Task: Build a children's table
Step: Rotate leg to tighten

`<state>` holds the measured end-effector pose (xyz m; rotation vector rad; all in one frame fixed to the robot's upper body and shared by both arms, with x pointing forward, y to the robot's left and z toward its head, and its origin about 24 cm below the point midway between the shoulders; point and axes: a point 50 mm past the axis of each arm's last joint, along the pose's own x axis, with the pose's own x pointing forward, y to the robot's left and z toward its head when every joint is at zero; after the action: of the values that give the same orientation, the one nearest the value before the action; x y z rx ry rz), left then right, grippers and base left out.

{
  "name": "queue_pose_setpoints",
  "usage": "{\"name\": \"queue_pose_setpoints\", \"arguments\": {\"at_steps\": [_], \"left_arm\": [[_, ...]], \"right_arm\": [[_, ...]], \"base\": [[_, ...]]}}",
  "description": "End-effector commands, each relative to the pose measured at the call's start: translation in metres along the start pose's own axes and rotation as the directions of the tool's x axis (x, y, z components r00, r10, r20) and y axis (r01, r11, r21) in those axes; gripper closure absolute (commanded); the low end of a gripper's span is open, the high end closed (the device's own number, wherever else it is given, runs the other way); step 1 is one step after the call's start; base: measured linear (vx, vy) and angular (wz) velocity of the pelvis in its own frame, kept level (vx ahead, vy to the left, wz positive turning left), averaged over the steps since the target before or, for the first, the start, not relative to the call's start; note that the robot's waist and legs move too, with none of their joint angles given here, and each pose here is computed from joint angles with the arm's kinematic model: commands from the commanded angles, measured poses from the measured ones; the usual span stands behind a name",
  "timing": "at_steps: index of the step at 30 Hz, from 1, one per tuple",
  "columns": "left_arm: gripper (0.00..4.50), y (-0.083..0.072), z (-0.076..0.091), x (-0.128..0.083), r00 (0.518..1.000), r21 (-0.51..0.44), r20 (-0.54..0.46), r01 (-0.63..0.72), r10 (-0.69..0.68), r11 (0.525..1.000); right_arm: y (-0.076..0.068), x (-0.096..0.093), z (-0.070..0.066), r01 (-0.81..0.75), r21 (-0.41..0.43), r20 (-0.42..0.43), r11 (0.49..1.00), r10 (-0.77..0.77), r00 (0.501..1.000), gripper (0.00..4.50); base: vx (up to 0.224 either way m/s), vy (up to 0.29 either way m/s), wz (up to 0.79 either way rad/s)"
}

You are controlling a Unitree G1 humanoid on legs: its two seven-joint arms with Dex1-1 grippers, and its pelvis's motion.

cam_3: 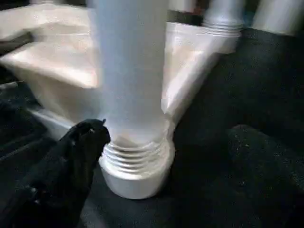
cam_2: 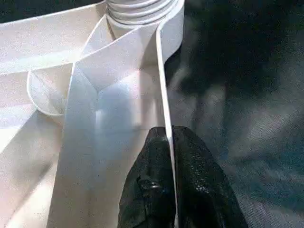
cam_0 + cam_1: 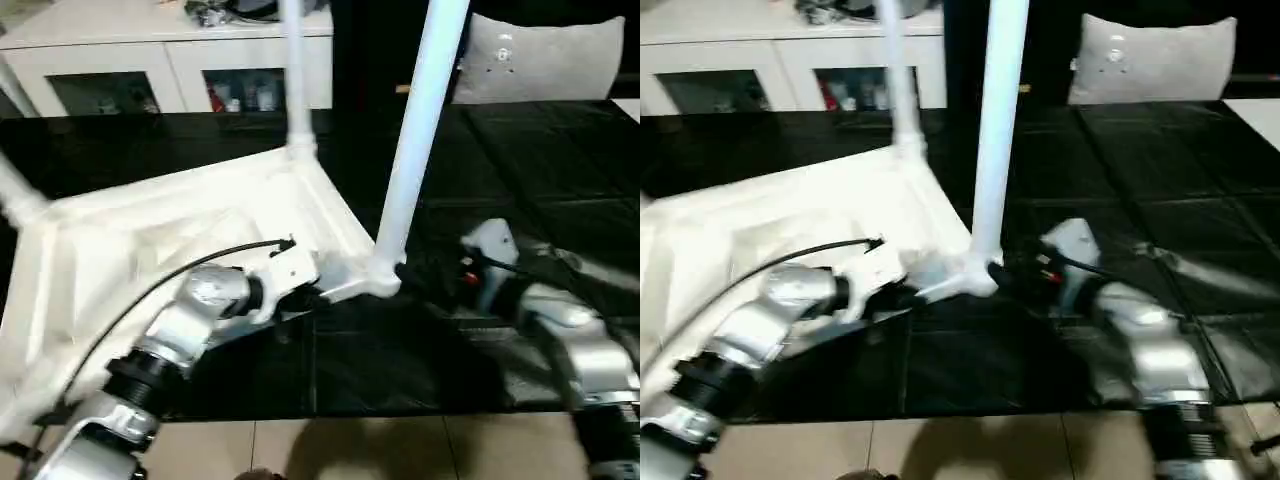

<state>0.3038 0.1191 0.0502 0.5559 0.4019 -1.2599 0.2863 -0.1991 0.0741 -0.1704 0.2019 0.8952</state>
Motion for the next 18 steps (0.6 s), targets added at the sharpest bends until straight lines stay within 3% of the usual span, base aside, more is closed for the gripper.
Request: {"name": "queue_pose_setpoints", "arguments": {"at_steps": [1,3,4,10,18], "left_arm": [[4.50,-0.011,-0.008,0.003,0.990,0.036,-0.062,0.130,-0.127,0.991],[4.50,-0.013,-0.006,0.003,0.983,0.048,-0.052,0.176,-0.174,0.983],[4.50,-0.014,-0.005,0.002,0.980,0.056,-0.047,0.197,-0.195,0.979],[4.50,-0.023,-0.001,0.002,0.950,0.117,-0.054,0.311,-0.307,0.943],[4.50,-0.026,0.000,0.003,0.940,0.129,-0.054,0.342,-0.338,0.931]], "right_arm": [[0.008,-0.001,0.006,-0.144,-0.055,-0.015,0.988,0.144,0.990,0.02],[0.009,-0.001,0.006,-0.202,-0.071,-0.036,0.977,0.199,0.979,0.02],[0.011,0.000,0.006,-0.235,-0.077,-0.046,0.969,0.232,0.972,0.28],[0.014,0.006,0.003,-0.329,-0.089,-0.077,0.940,0.323,0.943,0.70],[0.018,0.009,-0.002,-0.408,-0.066,-0.120,0.911,0.399,0.909,1.35]], "base": [[0.000,0.000,0.00],[0.000,0.000,0.00],[0.000,0.000,0.00],[0.000,0.000,0.00],[0.000,0.000,0.00]]}}
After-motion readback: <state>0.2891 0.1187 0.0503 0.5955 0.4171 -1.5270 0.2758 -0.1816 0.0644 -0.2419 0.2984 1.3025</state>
